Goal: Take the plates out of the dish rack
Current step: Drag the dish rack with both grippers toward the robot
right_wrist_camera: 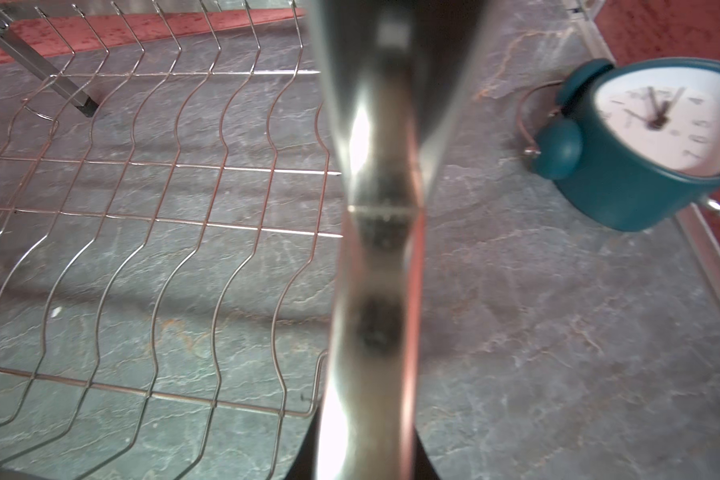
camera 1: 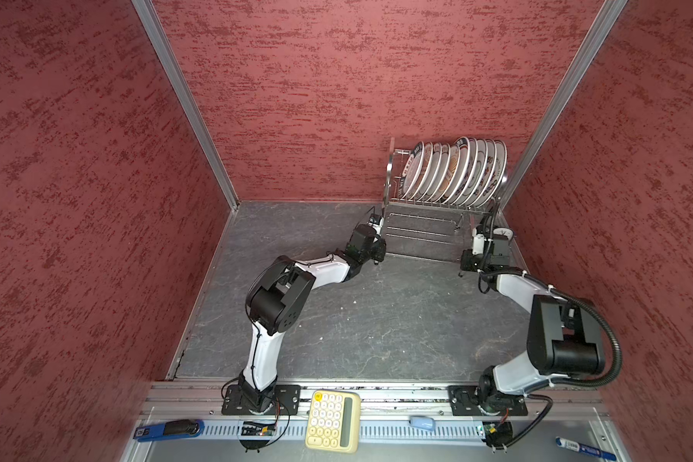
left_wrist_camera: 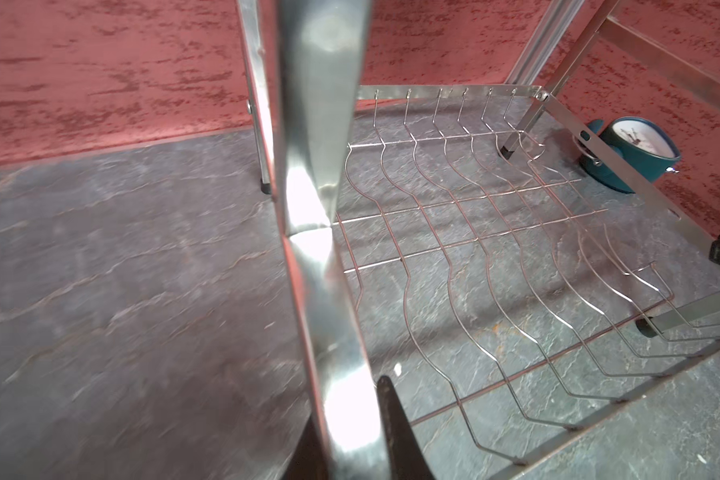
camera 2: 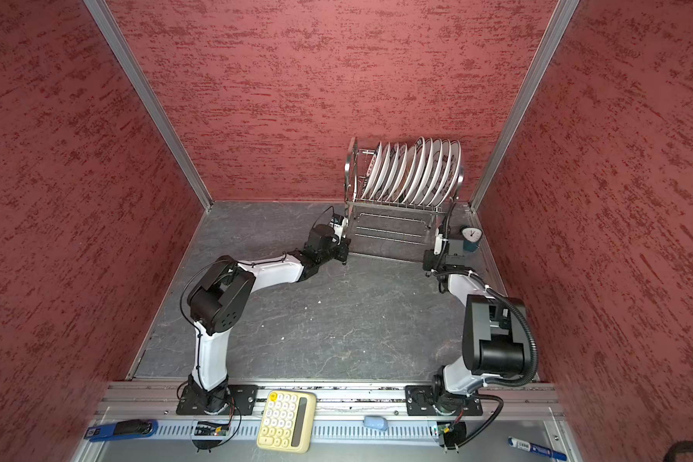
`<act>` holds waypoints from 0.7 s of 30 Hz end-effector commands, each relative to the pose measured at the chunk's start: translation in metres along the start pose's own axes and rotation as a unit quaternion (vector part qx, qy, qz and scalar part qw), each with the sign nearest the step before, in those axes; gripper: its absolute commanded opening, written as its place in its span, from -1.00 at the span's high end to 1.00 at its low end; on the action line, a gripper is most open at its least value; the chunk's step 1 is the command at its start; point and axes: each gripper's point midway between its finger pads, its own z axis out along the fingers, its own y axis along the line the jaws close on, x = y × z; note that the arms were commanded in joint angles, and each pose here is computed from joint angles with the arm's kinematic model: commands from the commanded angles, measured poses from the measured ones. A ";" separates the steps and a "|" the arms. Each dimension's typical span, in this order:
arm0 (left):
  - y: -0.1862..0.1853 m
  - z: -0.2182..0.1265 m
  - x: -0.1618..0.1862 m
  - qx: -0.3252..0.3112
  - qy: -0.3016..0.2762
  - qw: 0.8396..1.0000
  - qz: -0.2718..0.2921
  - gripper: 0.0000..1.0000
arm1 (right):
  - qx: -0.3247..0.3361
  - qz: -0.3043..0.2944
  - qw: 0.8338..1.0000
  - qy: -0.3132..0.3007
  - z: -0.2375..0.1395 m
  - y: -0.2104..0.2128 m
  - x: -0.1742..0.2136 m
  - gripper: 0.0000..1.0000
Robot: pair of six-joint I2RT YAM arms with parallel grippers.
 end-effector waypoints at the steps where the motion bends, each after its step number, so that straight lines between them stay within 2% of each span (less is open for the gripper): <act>1: 0.025 -0.015 0.026 -0.038 0.040 0.996 -0.073 1.00 | -0.107 0.107 0.988 0.026 -0.001 0.050 -0.004 0.95; 14: 0.087 -0.089 0.052 -0.111 0.047 0.985 -0.126 1.00 | -0.161 0.103 0.981 0.045 0.012 0.127 -0.004 0.95; 21: 0.102 -0.123 0.068 -0.136 0.048 0.980 -0.138 1.00 | -0.181 0.087 0.978 0.051 0.016 0.172 -0.001 0.94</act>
